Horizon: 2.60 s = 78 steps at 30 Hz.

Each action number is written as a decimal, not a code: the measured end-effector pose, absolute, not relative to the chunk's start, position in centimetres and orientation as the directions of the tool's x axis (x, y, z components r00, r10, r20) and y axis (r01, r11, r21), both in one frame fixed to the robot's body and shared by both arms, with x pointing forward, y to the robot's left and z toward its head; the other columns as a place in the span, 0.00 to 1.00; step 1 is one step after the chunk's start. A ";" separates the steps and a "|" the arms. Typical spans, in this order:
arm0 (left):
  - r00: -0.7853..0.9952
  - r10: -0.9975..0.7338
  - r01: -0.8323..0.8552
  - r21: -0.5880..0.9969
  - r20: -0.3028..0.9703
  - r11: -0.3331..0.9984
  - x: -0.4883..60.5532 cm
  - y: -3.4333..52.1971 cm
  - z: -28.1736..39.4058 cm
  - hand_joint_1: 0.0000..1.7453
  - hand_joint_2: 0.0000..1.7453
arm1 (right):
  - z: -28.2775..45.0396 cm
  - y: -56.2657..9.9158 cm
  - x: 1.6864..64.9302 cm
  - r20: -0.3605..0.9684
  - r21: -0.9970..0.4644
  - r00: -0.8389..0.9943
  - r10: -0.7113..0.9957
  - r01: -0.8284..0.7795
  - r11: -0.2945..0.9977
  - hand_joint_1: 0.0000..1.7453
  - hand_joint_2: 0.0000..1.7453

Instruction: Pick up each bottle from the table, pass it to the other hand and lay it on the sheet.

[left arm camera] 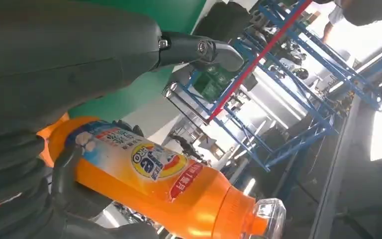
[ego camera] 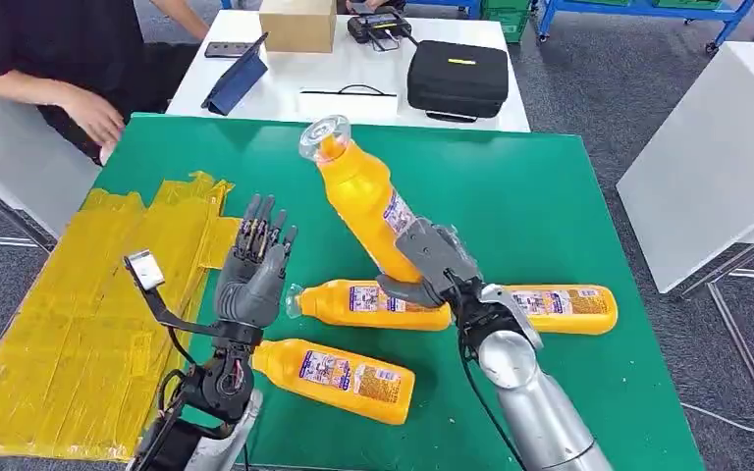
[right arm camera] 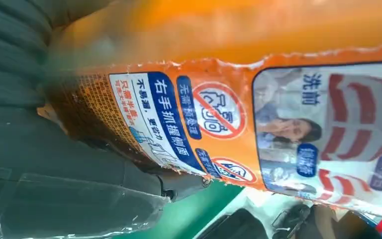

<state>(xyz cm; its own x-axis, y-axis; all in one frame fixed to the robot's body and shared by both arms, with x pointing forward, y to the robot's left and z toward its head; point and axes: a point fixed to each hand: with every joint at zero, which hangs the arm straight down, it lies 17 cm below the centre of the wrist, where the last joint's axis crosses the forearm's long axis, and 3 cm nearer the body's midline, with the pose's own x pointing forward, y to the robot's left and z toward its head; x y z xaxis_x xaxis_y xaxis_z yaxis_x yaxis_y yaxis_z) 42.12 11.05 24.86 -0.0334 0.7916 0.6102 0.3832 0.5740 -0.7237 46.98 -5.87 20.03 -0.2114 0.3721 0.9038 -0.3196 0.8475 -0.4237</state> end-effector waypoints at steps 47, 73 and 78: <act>-0.042 0.824 0.253 -0.792 0.565 0.556 46.0 12.2 23.6 0.00 1.00 | 15.9 8.4 48.0 0.513 -0.856 -0.410 0.754 -0.311 0.413 1.00 1.00; -0.046 0.822 0.194 -0.802 0.568 0.565 46.2 13.2 21.7 1.00 1.00 | 15.0 10.1 46.7 0.382 -0.921 -0.494 0.781 -0.278 0.274 1.00 1.00; -0.053 0.814 0.176 -0.797 0.578 0.578 46.0 13.7 21.0 1.00 1.00 | 14.5 10.8 45.7 0.328 -0.941 -0.539 0.775 -0.259 0.218 1.00 1.00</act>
